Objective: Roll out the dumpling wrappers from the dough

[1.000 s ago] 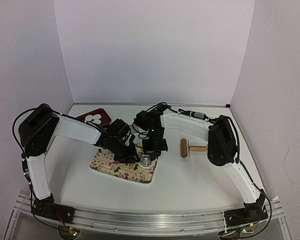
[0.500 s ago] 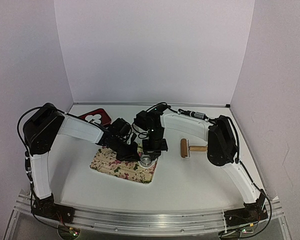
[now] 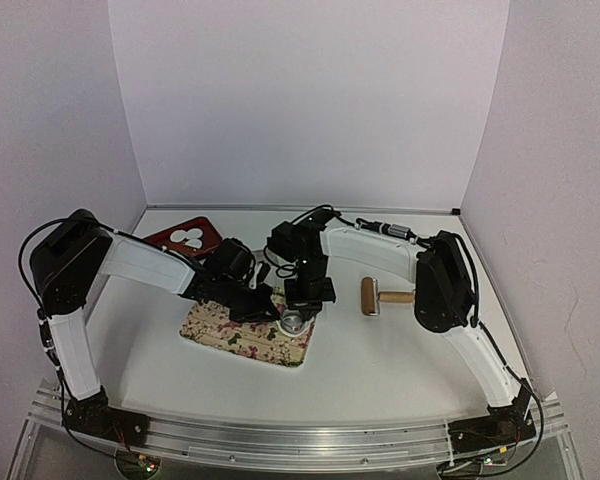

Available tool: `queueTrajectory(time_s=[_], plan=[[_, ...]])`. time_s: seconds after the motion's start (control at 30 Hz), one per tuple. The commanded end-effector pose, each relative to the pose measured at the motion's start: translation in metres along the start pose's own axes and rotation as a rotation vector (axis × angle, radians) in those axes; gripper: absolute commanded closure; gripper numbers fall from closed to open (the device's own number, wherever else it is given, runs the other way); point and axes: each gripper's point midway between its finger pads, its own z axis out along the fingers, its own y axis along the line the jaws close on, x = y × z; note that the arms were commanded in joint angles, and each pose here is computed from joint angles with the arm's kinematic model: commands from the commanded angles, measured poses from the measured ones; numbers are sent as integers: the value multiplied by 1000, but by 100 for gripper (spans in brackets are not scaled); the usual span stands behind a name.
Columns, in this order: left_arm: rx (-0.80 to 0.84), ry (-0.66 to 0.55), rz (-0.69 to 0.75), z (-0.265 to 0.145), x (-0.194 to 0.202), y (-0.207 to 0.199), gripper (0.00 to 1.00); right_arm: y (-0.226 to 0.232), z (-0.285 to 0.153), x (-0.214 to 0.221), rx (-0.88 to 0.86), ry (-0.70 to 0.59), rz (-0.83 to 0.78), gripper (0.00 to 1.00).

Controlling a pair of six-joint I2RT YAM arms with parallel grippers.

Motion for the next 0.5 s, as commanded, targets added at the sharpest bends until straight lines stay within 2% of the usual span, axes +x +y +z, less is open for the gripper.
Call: queueTrajectory(time_s=[0.0, 0.3, 0.47], plan=[[156, -118, 82, -38, -22, -53, 100, -32, 84, 25, 190, 121, -21, 100], [233, -98, 82, -50, -9, -63, 100, -29, 83, 23, 182, 120, -25, 100], [85, -90, -23, -44, -5, -27, 85, -25, 78, 21, 165, 109, -24, 100]])
